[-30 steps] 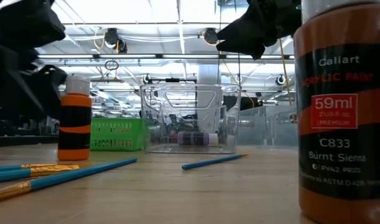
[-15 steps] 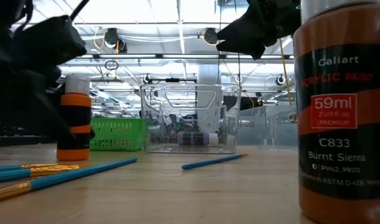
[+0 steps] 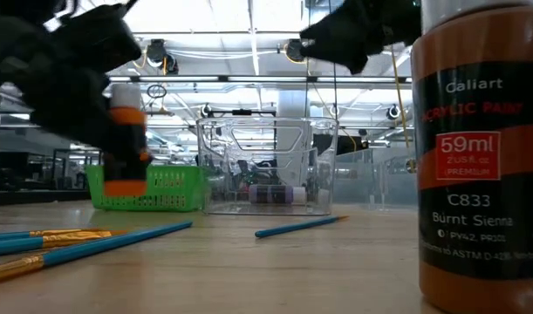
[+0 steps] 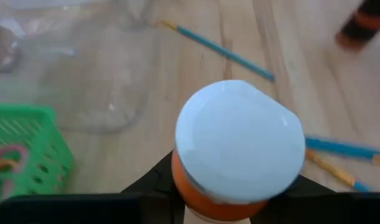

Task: Pick & Place Paint Supplies
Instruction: Put the orange paint bottle into the transparent bin

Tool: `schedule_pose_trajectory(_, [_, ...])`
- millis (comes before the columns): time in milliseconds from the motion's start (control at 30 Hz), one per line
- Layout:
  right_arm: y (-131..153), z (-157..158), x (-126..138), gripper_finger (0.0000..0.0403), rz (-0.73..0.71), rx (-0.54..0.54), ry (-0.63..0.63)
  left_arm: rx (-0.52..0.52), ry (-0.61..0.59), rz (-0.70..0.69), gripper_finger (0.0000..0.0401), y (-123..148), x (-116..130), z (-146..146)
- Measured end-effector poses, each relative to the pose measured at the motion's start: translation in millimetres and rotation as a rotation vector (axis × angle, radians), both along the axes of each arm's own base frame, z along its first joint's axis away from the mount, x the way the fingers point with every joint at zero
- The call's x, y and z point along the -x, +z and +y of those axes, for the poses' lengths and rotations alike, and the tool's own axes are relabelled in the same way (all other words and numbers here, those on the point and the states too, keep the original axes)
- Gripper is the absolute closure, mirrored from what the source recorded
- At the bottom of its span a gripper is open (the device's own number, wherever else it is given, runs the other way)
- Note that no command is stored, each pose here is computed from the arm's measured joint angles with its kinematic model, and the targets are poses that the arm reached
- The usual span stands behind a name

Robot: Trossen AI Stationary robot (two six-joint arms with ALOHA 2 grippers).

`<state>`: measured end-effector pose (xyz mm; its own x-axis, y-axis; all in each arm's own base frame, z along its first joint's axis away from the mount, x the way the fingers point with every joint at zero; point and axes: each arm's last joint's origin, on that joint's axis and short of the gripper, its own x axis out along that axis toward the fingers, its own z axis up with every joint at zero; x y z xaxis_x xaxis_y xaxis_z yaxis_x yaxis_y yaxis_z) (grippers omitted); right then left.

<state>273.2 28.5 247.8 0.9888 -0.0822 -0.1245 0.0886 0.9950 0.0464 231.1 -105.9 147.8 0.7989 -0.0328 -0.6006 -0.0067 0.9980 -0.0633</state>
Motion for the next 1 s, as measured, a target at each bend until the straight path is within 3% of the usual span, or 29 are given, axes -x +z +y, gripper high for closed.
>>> schedule_pose_trajectory(167, [19.1,2.2,-5.0,0.0204,-0.084,-0.002,0.053,0.027,0.046,-0.05,0.0282,36.7,-19.6,22.0])
schedule_pose_trajectory(333, [38.8,6.0,-19.5,0.0204,0.008,0.008,0.058,-0.059,0.033,-0.024,0.0282,68.3,-38.3,35.6])
schedule_pose_trajectory(500, [38.5,6.9,-45.7,0.0204,0.107,0.038,0.057,-0.086,0.025,-0.046,0.0282,89.5,-50.2,45.8])
schedule_pose_trajectory(767, [18.9,10.6,-97.5,0.0204,0.171,0.123,0.07,-0.093,0.037,-0.025,0.0282,90.5,-52.3,56.1])
schedule_pose_trajectory(1000, [14.8,6.1,-120.3,0.0204,0.145,0.034,0.154,-0.102,0.036,0.004,0.0282,88.1,-50.6,56.2])
